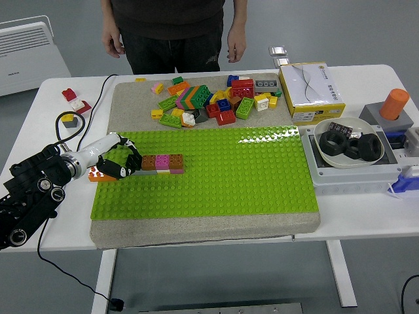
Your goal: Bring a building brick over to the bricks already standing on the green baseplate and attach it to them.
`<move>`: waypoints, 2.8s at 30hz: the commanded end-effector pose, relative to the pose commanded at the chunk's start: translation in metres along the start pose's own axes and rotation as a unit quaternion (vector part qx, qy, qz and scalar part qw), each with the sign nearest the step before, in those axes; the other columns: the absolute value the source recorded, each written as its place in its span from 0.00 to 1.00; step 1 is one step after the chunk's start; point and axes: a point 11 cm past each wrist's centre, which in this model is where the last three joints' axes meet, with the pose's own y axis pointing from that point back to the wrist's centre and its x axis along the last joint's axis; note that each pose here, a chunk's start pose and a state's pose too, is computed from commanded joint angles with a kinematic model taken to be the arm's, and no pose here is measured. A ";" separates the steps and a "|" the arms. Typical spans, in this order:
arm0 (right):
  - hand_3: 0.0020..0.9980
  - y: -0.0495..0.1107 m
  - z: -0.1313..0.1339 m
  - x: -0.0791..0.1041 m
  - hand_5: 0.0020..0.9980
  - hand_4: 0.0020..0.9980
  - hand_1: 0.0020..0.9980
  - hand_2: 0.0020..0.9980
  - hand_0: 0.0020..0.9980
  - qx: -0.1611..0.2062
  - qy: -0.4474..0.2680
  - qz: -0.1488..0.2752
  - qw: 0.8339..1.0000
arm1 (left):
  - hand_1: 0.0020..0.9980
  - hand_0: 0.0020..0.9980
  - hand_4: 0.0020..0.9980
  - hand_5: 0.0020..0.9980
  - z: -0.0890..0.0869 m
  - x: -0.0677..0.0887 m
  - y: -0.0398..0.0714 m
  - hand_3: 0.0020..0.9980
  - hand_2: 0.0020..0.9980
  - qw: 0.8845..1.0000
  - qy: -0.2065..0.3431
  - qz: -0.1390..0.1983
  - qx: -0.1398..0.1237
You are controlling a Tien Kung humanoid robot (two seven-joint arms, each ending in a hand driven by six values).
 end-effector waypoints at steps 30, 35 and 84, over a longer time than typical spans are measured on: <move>0.71 0.000 0.001 0.001 0.96 0.74 0.63 0.61 0.67 -0.001 0.000 0.001 1.000 | 0.94 0.93 0.66 0.00 0.000 -0.005 -0.001 0.56 0.90 1.000 0.009 -0.002 -0.002; 0.71 0.000 0.000 0.001 0.96 0.74 0.63 0.61 0.67 0.000 0.000 0.001 1.000 | 0.94 0.93 0.62 0.03 -0.001 -0.006 -0.001 0.58 0.90 1.000 0.011 -0.002 -0.002; 0.70 0.000 -0.002 -0.001 0.96 0.74 0.62 0.62 0.67 0.006 0.000 -0.003 1.000 | 0.95 0.91 0.88 0.17 -0.003 -0.008 -0.002 0.61 0.92 1.000 0.012 -0.002 -0.005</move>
